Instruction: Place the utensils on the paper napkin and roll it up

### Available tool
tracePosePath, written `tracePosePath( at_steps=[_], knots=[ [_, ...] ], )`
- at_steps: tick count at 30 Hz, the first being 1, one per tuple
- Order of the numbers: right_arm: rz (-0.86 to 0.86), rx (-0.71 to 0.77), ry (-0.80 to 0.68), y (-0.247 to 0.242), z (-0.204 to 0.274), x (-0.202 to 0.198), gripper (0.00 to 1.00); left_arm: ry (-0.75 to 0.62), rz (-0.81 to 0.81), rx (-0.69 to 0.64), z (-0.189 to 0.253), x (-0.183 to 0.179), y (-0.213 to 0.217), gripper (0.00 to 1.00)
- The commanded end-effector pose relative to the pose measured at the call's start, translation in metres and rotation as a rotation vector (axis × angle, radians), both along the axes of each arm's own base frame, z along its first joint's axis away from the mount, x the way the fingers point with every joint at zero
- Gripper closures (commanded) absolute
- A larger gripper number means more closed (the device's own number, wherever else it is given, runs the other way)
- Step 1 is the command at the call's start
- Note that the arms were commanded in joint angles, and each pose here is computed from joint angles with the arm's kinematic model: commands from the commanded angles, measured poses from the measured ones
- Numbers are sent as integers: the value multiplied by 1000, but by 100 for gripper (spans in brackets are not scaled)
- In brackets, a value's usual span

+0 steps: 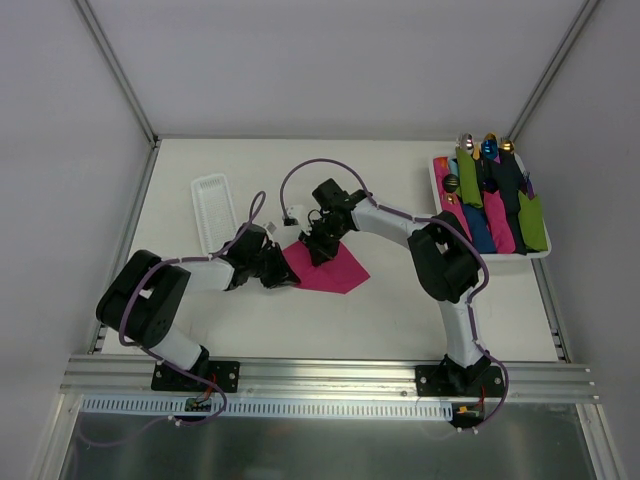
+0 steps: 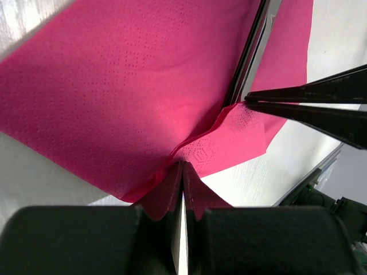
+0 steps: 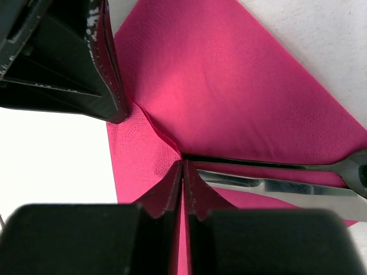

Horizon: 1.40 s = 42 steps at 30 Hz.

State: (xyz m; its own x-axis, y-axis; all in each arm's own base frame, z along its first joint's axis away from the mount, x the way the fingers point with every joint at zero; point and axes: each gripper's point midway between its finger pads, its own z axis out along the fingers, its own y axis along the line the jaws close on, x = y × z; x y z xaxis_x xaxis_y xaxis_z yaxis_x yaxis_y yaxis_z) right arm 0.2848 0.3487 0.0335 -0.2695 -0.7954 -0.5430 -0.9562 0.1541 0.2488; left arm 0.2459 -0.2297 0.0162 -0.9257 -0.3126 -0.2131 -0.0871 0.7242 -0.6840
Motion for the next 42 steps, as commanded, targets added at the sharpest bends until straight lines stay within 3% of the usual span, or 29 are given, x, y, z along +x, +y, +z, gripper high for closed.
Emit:
tracePosePath(
  at_steps=[1,3,6,11,14,17,20,24,31,42],
  knots=[
    [0,40,-8,8,15,5,92,-1,30,33,-5,9,0,100],
    [-9,47,-17,8,22,6,77,11,36,43,-8,7,1,100],
    [-47,53,-61,8,38,17,64,29,41,49,-12,6,2,100],
    [-158,117,-108,-6,91,39,59,53,36,56,-19,2,3,100],
    [-249,157,-48,-23,110,32,62,66,36,55,-21,2,2,100],
    [-342,197,131,-33,114,4,69,70,39,54,-22,2,2,100],
    [-401,219,303,-35,97,-29,76,73,41,56,-22,3,2,100],
    [-483,224,423,-34,74,-46,84,75,42,54,-22,2,2,100],
    [-595,223,554,-24,44,-46,88,84,55,67,-26,-1,5,100],
    [-633,155,656,-19,11,-45,89,85,57,71,-28,-1,6,100]
  ],
)
